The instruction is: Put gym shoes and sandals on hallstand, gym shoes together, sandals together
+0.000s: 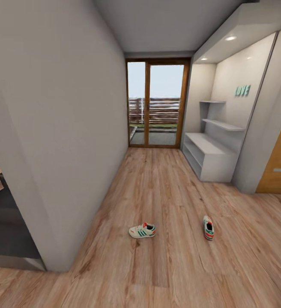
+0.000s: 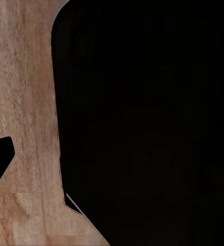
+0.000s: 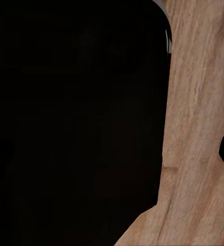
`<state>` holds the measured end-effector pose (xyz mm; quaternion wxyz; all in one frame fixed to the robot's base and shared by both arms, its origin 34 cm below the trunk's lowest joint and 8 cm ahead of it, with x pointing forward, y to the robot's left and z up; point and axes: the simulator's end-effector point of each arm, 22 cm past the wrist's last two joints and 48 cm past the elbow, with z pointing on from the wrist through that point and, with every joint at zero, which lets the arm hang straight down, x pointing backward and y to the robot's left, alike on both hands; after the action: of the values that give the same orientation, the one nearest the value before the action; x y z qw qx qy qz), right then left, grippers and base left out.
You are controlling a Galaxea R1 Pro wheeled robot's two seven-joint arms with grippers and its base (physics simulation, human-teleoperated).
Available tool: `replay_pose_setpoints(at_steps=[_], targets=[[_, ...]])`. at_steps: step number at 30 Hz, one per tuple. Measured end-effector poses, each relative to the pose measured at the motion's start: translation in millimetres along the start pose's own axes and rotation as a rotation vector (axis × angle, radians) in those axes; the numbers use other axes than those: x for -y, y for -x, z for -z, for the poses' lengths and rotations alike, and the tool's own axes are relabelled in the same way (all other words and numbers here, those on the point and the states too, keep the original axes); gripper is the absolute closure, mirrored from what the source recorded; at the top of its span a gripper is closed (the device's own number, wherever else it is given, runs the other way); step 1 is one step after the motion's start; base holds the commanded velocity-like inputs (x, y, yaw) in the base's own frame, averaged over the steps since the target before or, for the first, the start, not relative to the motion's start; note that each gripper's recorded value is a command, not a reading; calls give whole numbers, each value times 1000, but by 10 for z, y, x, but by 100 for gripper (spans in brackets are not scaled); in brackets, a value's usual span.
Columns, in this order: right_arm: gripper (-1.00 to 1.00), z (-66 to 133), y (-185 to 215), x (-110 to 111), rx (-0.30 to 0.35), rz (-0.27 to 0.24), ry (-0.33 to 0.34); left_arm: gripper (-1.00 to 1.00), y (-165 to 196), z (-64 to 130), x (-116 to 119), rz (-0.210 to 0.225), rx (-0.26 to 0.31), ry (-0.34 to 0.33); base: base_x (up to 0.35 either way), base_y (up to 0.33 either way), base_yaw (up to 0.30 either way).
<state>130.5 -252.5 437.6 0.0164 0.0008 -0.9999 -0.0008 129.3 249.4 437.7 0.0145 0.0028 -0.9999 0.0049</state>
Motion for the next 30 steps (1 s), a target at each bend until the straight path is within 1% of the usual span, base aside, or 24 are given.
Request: replay_pose_setpoints(at_steps=[30], targets=[[-100, 0, 0, 0, 0, -1, 0, -100, 1, 0, 4, 0, 0, -1, 243, -206, 0]])
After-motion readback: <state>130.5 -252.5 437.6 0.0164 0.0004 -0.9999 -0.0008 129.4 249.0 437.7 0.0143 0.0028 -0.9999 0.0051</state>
